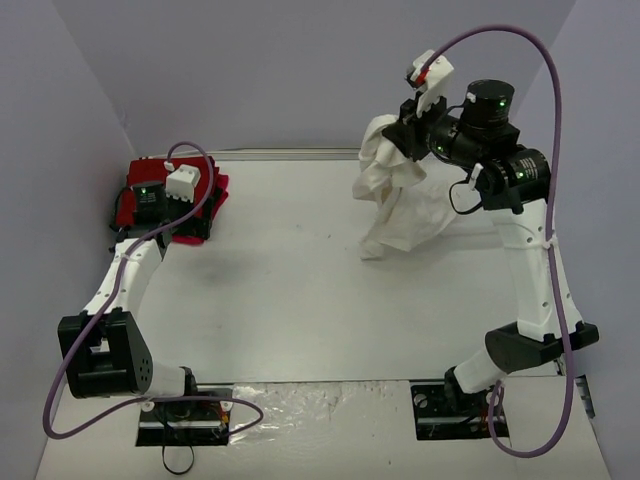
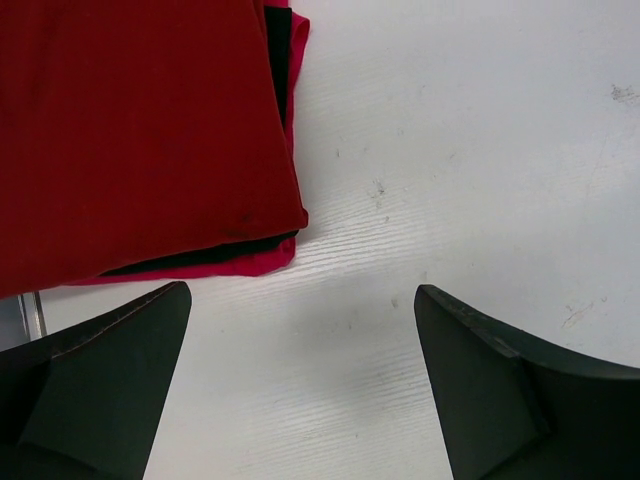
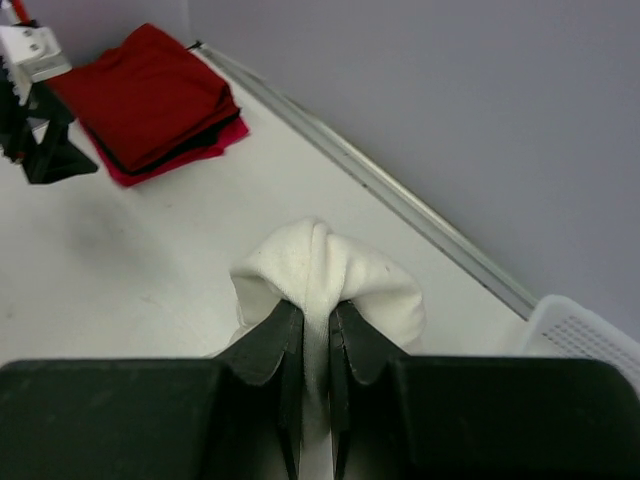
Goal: Fold and stack the t-shirts
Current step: Move the tshirt to the center of the board
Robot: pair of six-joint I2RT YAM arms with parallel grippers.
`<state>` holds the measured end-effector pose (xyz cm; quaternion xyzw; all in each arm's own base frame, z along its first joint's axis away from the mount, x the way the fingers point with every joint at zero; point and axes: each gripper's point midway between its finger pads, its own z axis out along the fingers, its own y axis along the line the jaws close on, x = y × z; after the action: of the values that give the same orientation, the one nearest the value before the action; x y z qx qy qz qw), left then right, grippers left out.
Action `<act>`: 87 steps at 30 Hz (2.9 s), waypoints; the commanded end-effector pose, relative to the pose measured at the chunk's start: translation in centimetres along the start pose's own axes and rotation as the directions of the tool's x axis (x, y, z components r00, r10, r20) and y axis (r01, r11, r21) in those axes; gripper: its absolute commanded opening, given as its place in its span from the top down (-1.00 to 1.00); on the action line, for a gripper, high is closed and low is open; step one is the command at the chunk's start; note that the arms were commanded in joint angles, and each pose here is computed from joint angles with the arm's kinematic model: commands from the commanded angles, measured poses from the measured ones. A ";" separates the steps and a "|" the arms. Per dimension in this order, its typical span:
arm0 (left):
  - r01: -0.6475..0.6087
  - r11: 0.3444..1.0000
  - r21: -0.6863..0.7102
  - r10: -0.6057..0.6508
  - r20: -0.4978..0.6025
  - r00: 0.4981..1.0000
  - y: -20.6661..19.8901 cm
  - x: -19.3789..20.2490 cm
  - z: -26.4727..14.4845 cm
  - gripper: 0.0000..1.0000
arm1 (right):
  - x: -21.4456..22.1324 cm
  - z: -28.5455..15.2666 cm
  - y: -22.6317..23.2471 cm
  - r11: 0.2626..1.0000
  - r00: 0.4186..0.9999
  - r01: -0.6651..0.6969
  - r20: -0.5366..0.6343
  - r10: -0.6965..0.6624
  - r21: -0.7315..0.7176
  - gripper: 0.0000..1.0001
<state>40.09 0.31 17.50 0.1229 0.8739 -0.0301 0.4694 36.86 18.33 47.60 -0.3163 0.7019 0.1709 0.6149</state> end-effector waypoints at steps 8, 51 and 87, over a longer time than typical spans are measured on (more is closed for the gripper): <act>0.015 0.999 0.028 -0.016 0.027 0.999 0.0 -0.3 -0.1 -0.89 | 4.8 2.5 8.5 0.928 0.995 -0.070 -0.089 0.039 -0.367 1.00; 0.008 0.981 0.191 -0.016 0.040 0.999 -2.7 -0.2 -0.3 -0.89 | 37.9 10.4 -9.3 0.975 0.677 0.012 -0.719 0.156 0.222 -0.23; -0.347 0.868 0.356 0.362 0.028 0.932 -14.9 -1.5 0.7 -0.89 | 36.2 7.7 -15.0 0.944 0.738 -0.051 -0.625 0.256 0.327 -0.39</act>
<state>37.37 -12.96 15.16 0.3193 0.8455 -0.1159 0.4120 52.74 2.68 7.63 -0.1979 0.9303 -0.0326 0.3071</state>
